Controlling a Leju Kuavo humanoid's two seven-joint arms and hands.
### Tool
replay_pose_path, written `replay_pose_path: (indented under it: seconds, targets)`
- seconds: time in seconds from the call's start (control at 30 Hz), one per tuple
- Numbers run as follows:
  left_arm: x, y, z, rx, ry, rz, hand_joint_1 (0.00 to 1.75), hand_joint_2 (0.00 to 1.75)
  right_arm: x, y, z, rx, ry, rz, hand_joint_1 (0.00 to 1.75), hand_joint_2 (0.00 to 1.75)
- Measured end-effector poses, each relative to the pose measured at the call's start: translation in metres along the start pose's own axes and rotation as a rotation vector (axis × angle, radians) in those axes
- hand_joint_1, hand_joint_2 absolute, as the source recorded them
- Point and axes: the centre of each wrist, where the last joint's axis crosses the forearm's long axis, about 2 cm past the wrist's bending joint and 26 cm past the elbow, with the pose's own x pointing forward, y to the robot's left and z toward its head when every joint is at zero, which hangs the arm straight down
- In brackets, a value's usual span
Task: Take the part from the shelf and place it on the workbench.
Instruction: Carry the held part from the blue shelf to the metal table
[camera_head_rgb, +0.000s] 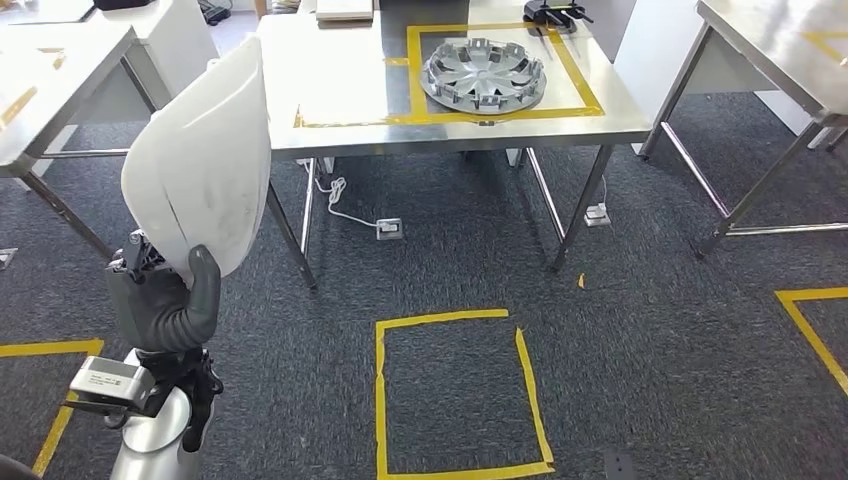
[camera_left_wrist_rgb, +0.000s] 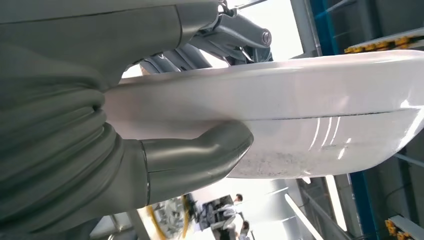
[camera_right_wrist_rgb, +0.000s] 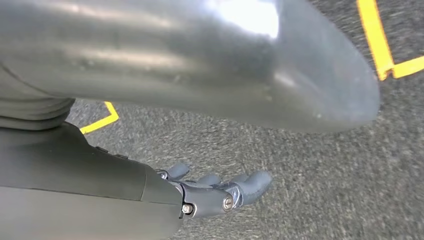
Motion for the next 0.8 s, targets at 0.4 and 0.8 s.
replay_pose_path:
  seconds: [0.4, 0.8]
  targets:
    - [0.0004, -0.0004, 0.0003, 0.001, 0.005, 0.002, 1.75, 1.75, 0.0002, -0.0005, -0.0003, 0.001, -0.002, -0.028, 0.00, 0.00]
    - [0.0003, 0.0001, 0.0025, -0.003, 0.007, 0.001, 1.75, 1.75, -0.0003, 0.0008, 0.0003, 0.005, 0.009, -0.047, 0.00, 0.00]
